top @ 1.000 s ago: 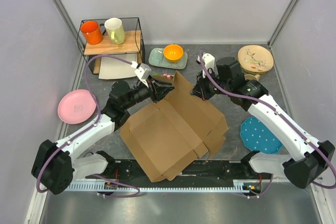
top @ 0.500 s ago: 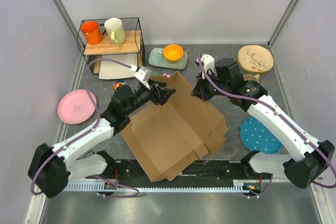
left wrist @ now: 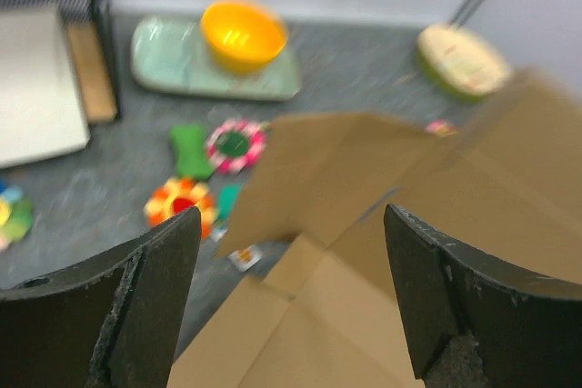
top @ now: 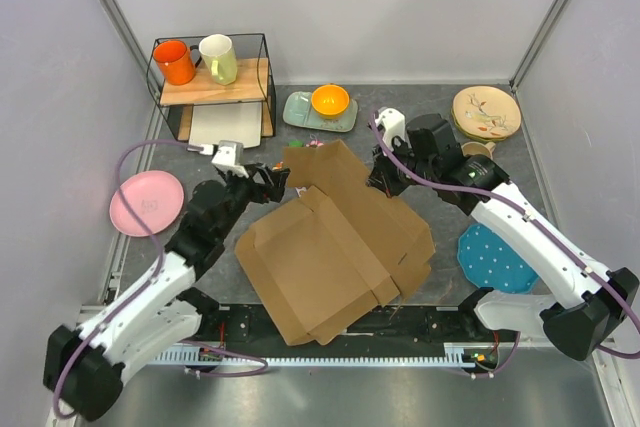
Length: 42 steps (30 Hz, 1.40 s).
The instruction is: Fold the paper box
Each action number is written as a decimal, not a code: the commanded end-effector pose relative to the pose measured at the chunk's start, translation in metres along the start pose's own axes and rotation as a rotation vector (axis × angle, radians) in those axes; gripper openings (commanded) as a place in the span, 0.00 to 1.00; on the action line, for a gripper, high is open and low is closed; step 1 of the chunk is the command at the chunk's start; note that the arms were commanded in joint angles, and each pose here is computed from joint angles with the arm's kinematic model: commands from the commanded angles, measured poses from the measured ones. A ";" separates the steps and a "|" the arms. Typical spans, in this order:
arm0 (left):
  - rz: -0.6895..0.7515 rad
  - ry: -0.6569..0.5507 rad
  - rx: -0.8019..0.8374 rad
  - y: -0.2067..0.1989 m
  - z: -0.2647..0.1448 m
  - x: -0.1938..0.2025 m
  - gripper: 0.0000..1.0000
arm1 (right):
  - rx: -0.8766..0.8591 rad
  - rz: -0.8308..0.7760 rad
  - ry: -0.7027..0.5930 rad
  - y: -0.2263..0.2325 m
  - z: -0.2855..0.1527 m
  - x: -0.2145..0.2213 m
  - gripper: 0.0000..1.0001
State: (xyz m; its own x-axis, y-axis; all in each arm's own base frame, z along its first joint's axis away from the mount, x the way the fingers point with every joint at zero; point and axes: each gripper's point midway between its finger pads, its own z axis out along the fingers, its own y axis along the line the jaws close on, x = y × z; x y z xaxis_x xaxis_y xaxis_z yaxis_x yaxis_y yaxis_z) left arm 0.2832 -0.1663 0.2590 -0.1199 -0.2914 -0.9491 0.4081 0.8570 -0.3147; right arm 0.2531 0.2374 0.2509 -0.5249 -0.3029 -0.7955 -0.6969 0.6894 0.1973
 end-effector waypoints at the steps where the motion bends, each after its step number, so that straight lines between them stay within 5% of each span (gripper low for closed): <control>1: 0.005 0.155 -0.137 0.050 0.023 0.052 0.88 | -0.014 -0.047 -0.035 0.008 -0.013 -0.015 0.00; 17: 0.044 0.231 0.120 0.027 0.092 0.083 0.81 | 0.039 -0.062 -0.023 0.006 -0.015 -0.012 0.00; 20: 0.031 0.263 0.165 0.021 0.095 0.095 0.48 | 0.090 -0.071 0.007 -0.002 -0.008 -0.007 0.00; 21: 0.024 0.273 0.198 0.016 0.094 0.097 0.28 | 0.109 -0.072 0.016 -0.004 -0.008 -0.006 0.00; 25: -0.021 0.288 0.243 0.007 0.086 0.104 0.05 | 0.262 -0.072 0.009 -0.030 -0.009 -0.011 0.00; 36: -0.098 0.210 0.140 0.010 0.068 0.082 0.02 | 0.559 -0.101 -0.093 -0.073 -0.014 -0.047 0.00; 42: -0.166 0.223 0.089 0.008 0.048 0.094 0.02 | 0.680 -0.239 -0.074 -0.075 -0.007 -0.022 0.00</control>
State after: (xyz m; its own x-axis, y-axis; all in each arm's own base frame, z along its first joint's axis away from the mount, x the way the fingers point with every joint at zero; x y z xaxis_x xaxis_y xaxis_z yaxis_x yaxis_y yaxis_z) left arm 0.3224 -0.2121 0.1569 -0.3967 -0.2031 -0.8952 0.5126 0.7599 -0.3996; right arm 0.3030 0.2153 0.2580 -0.3991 -0.4153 -0.8175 -0.4765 0.8556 -0.2021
